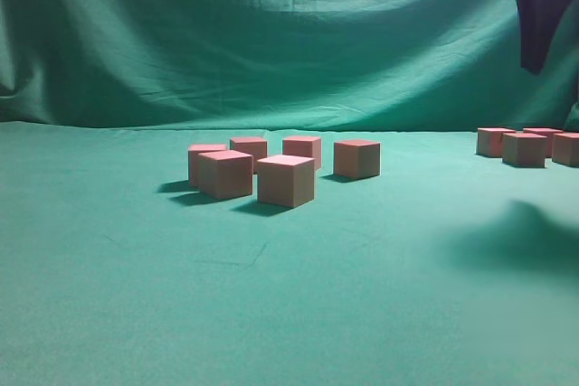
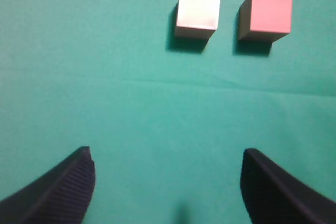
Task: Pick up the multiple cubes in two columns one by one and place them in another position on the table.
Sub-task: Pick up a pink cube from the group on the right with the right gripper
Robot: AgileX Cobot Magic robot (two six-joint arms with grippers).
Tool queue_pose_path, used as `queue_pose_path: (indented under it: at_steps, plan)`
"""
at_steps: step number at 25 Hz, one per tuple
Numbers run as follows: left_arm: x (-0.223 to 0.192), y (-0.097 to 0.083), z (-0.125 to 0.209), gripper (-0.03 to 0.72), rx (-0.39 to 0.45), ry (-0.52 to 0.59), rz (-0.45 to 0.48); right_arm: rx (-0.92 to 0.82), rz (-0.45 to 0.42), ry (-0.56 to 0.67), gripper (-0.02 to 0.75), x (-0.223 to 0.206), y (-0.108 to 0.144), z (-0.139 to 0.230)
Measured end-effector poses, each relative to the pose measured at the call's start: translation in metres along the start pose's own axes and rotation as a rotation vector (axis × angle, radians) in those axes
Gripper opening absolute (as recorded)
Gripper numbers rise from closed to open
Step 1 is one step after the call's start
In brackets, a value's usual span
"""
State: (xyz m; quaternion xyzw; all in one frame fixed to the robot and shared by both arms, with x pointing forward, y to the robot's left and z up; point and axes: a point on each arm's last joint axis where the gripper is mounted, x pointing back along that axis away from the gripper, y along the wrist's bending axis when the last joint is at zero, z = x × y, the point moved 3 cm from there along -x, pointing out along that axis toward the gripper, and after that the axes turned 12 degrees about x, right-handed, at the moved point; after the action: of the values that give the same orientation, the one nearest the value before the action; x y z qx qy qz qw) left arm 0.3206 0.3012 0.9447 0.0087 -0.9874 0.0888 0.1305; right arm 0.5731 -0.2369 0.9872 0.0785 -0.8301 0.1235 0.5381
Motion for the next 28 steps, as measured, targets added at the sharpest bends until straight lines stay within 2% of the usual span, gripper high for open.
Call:
queue_pose_path:
  at_steps: [4, 13, 28]
  plan:
    - [0.0, 0.0, 0.0, 0.0, 0.0, 0.0, 0.0, -0.023, 0.012, -0.007, 0.561, -0.005, -0.01, -0.019]
    - [0.0, 0.0, 0.0, 0.0, 0.0, 0.0, 0.0, -0.025, 0.01, -0.002, 0.561, -0.041, -0.011, -0.058]
    - [0.0, 0.0, 0.0, 0.0, 0.0, 0.0, 0.0, -0.057, 0.008, 0.02, 0.561, -0.085, -0.009, -0.072]
